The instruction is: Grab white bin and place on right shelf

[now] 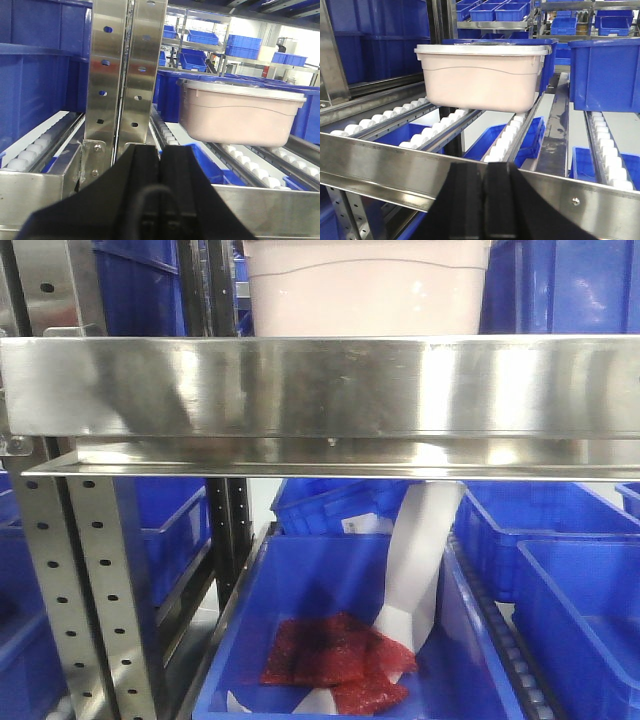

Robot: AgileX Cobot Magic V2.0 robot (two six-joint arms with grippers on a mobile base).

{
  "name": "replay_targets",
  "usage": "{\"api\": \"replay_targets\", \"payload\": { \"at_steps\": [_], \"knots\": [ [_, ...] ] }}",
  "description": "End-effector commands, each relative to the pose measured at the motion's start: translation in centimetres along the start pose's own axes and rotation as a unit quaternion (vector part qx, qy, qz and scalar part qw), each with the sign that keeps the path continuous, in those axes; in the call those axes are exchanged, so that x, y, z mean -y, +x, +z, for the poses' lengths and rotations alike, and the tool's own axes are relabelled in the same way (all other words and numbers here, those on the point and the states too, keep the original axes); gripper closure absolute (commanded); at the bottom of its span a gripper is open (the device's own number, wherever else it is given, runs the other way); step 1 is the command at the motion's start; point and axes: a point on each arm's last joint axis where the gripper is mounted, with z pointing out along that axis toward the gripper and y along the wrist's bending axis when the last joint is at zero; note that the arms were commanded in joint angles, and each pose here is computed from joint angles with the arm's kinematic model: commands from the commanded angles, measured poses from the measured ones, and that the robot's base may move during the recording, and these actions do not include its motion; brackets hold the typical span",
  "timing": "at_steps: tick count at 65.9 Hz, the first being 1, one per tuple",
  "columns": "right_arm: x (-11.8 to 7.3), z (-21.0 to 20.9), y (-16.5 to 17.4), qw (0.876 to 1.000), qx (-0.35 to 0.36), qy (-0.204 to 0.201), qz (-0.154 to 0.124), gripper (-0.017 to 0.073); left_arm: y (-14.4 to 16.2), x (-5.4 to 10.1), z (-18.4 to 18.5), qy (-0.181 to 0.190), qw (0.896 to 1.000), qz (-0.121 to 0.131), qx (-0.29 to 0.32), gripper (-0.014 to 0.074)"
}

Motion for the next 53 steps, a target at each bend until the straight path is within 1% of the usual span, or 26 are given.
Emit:
{"api": "replay_targets", "payload": {
  "at_steps": [1, 6, 9, 11, 15, 18, 19, 20, 22, 23, 29, 30, 31, 34, 36, 41, 45, 53],
  "knots": [
    [0.1, 0.0, -1.1, 1.0, 0.025, 0.011, 0.006, 0.0503, -1.3, -0.1, 0.0, -0.01, 0.999, -0.005, 0.033, 0.0711],
    [0.2, 0.0, -1.1, 1.0, 0.025, 0.015, 0.003, 0.0503, -1.3, -0.1, 0.0, -0.01, 0.999, -0.005, 0.033, 0.0711],
    [0.4, -0.1, -1.1, 0.999, 0.027, 0.019, -0.014, 0.0503, -1.3, -0.1, 0.0, -0.01, 0.999, -0.005, 0.033, 0.0711],
    [0.6, -0.1, -1.1, 0.999, 0.025, 0.028, -0.039, 0.0503, -1.3, -0.1, 0.0, -0.01, 0.999, -0.005, 0.033, 0.0711],
    [1.3, -0.2, -1.1, 0.992, 0.02, 0.065, -0.104, 0.0503, -1.3, -0.1, 0.0, -0.01, 0.999, -0.005, 0.033, 0.0711],
    [1.8, -0.3, -1.2, 0.989, 0.02, 0.086, -0.12, 0.0503, -1.3, -0.1, 0.0, -0.01, 0.999, -0.005, 0.033, 0.0711],
    [1.9, -0.3, -1.2, 0.988, 0.02, 0.09, -0.121, 0.0503, -1.3, -0.1, 0.0, -0.01, 0.999, -0.005, 0.033, 0.0711],
    [2.0, -0.4, -1.2, 0.988, 0.019, 0.098, -0.118, 0.0503, -1.3, -0.1, 0.0, -0.01, 0.999, -0.005, 0.033, 0.0711],
    [2.3, -0.4, -1.2, 0.988, 0.018, 0.111, -0.102, 0.0503, -1.3, -0.1, 0.0, -0.01, 0.999, -0.005, 0.033, 0.0711],
    [2.4, -0.5, -1.2, 0.987, 0.016, 0.118, -0.104, 0.0503, -1.3, -0.1, 0.0, -0.01, 0.999, -0.005, 0.033, 0.0711],
    [3.0, -0.5, -0.7, 0.989, 0.011, 0.147, -0.031, 0.0503, -1.3, -0.1, 0.0, -0.01, 0.999, -0.005, 0.033, 0.0711],
    [3.1, -0.5, -0.5, 0.989, 0.011, 0.15, -0.012, 0.0503, -1.3, -0.1, 0.0, -0.01, 0.999, -0.005, 0.033, 0.0711],
    [3.2, -0.5, -0.2, 0.988, 0.01, 0.155, -0.008, 0.0503, -1.3, -0.1, 0.0, -0.01, 0.999, -0.005, 0.033, 0.0711],
    [3.5, -0.6, 0.7, 0.986, 0.011, 0.164, 0.021, 0.0503, -1.3, -0.1, 0.0, -0.01, 0.999, -0.005, 0.033, 0.0711],
    [3.5, -0.7, 1.2, 0.985, 0.014, 0.167, 0.032, 0.0503, -1.3, -0.1, 0.0, -0.01, 0.999, -0.005, 0.033, 0.0711],
    [3.6, -1.0, 3.1, 0.985, 0.023, 0.168, 0.032, 0.0503, -1.3, -0.1, 0.0, -0.01, 0.999, -0.005, 0.033, 0.0711],
    [3.5, -1.3, 4.6, 0.986, 0.024, 0.161, 0.029, 0.0503, -1.3, -0.1, 0.0, -0.01, 0.999, -0.005, 0.033, 0.0711],
    [3.5, -1.8, 6.6, 0.988, 0.03, 0.153, -0.006, 0.0503, -1.3, -0.1, 0.0, -0.01, 0.999, -0.005, 0.033, 0.0711]
  ]
}}
